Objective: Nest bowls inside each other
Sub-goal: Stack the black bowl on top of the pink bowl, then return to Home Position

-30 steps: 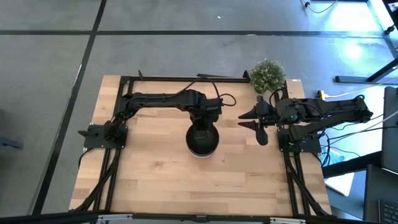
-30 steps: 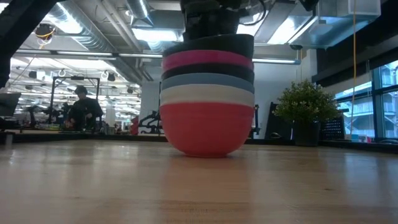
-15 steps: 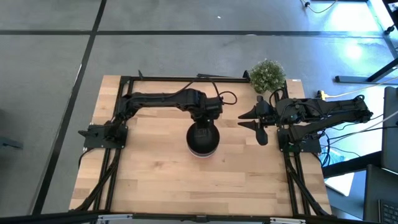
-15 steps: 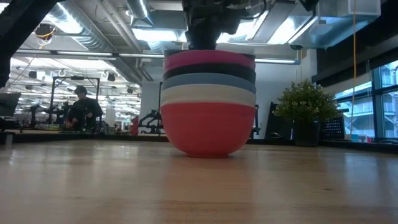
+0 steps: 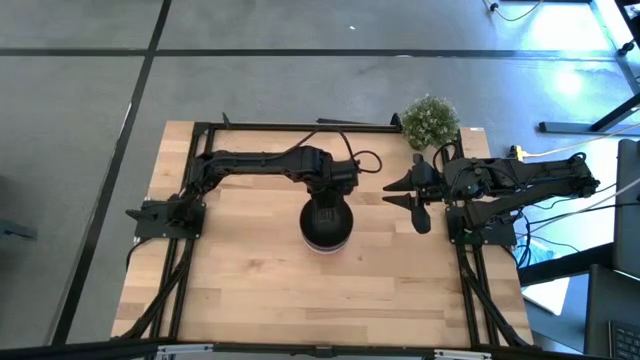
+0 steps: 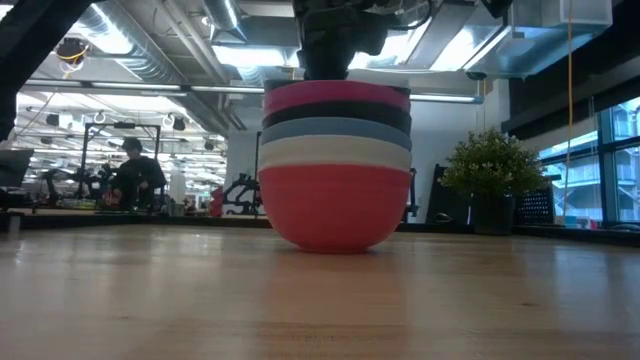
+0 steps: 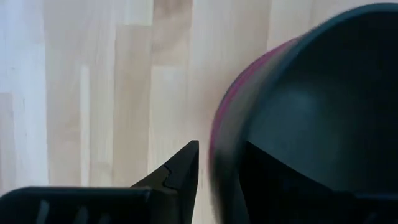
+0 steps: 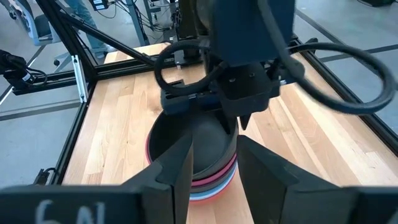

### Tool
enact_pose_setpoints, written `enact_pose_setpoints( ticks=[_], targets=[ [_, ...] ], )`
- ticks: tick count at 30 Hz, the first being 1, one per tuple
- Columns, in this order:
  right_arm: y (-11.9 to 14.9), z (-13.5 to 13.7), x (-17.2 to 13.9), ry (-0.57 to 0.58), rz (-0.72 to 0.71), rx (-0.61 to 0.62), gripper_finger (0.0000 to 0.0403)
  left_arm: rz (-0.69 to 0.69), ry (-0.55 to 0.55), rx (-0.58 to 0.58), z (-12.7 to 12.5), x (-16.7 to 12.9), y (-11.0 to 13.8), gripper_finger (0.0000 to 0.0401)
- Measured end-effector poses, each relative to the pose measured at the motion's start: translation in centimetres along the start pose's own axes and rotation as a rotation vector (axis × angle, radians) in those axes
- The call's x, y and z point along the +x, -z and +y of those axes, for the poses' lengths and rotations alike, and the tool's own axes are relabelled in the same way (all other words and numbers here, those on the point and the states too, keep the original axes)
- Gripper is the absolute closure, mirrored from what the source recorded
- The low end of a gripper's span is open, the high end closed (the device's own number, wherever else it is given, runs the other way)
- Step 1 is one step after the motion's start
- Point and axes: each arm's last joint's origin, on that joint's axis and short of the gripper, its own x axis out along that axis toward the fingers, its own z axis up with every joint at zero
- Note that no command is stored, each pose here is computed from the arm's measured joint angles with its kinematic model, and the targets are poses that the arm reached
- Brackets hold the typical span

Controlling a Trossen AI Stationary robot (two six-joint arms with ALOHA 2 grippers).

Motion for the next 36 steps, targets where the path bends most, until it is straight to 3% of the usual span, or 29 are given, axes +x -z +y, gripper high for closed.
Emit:
enact_pose_setpoints(
  ticks=[14, 30, 36],
  targets=[
    [0.0, 0.0, 0.0, 0.0, 0.001, 0.002, 0.0277, -0.022, 0.002, 0.009, 0.0, -0.8, 0.1, 0.0296],
    [0.0, 0.0, 0.0, 0.001, 0.002, 0.006, 0.0277, -0.171, -0.001, -0.002, 0.4, -6.3, -0.2, 0.0297],
    [0.0, 0.0, 0.0, 0.001, 0.002, 0.02, 0.0277, -0.211, -0.101, 0.019, 0.6, -7.2, -0.4, 0.0298]
  ],
)
